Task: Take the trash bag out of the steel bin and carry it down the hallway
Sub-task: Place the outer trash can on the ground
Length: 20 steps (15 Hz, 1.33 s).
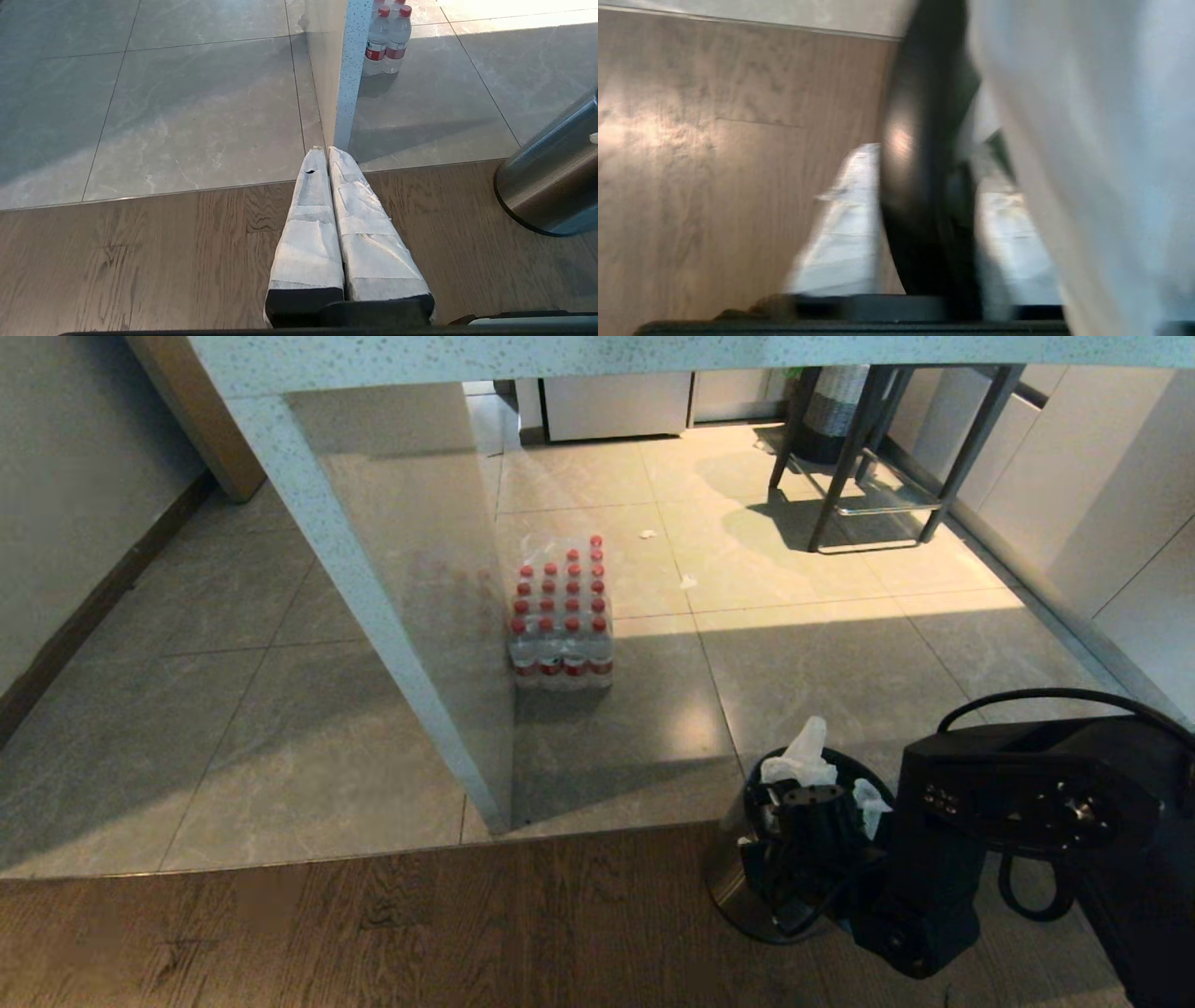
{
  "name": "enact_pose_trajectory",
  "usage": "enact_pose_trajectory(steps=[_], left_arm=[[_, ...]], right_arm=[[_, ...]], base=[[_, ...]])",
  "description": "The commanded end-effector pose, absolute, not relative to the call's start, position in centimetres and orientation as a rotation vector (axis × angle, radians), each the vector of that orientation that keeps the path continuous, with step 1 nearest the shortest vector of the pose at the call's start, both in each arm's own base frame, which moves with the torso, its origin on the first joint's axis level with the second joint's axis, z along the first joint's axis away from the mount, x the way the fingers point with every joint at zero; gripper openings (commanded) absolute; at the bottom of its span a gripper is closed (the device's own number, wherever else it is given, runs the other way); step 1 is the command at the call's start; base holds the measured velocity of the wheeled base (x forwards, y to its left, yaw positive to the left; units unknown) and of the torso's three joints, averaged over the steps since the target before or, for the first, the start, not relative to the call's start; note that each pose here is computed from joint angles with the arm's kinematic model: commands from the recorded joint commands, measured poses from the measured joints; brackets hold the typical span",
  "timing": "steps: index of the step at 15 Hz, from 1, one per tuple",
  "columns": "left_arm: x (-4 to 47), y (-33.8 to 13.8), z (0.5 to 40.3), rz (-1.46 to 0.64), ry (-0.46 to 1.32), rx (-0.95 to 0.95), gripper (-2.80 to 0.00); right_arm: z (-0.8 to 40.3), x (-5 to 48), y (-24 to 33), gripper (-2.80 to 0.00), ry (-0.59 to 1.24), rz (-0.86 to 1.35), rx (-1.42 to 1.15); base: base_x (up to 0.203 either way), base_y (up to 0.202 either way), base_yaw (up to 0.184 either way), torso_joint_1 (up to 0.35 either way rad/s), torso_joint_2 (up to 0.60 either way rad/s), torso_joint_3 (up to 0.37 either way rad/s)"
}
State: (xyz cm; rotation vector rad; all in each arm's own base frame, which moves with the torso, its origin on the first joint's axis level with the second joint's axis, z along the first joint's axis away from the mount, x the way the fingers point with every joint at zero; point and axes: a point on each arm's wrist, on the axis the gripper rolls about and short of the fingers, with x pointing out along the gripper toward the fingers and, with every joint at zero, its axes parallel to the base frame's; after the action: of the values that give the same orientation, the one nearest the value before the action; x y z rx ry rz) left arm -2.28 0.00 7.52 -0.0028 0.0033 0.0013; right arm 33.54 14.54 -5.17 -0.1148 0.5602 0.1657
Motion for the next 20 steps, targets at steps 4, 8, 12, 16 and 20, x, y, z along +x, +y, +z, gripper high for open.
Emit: enact_pose_trajectory(steps=[4,8,12,16,20], left_arm=[[-2.3,0.0,7.5,0.002,0.005,-0.003,-2.8],[-2.3,0.0,7.5,0.002,0.005,-0.003,-2.8],[-2.3,0.0,7.5,0.002,0.005,-0.003,-2.8],[-2.3,0.0,7.5,0.002,0.005,-0.003,-2.8],[-2.3,0.0,7.5,0.002,0.005,-0.003,-2.8]], right_arm=[[-3.2,33.7,14.6,-2.8,0.471,0.165,-0.087],[-1.7,33.4,14.4,-2.8,0.442,0.16,-0.075],[0.6,33.2,13.9,-2.8,0.39,0.111,-0.071],[4.3,32.5,14.0,-2.8,0.317,0.127,-0.053],[10.2,29.5,12.8,-2.8,0.197,0.136,-0.042]], base=[[0.0,0.0,0.0,0.007,0.0,0.0],[0.0,0.0,0.0,0.0,0.0,0.0],[0.0,0.0,0.0,0.0,0.0,0.0],[0.0,0.0,0.0,0.0,0.0,0.0],[0.0,0.0,0.0,0.0,0.0,0.0]])
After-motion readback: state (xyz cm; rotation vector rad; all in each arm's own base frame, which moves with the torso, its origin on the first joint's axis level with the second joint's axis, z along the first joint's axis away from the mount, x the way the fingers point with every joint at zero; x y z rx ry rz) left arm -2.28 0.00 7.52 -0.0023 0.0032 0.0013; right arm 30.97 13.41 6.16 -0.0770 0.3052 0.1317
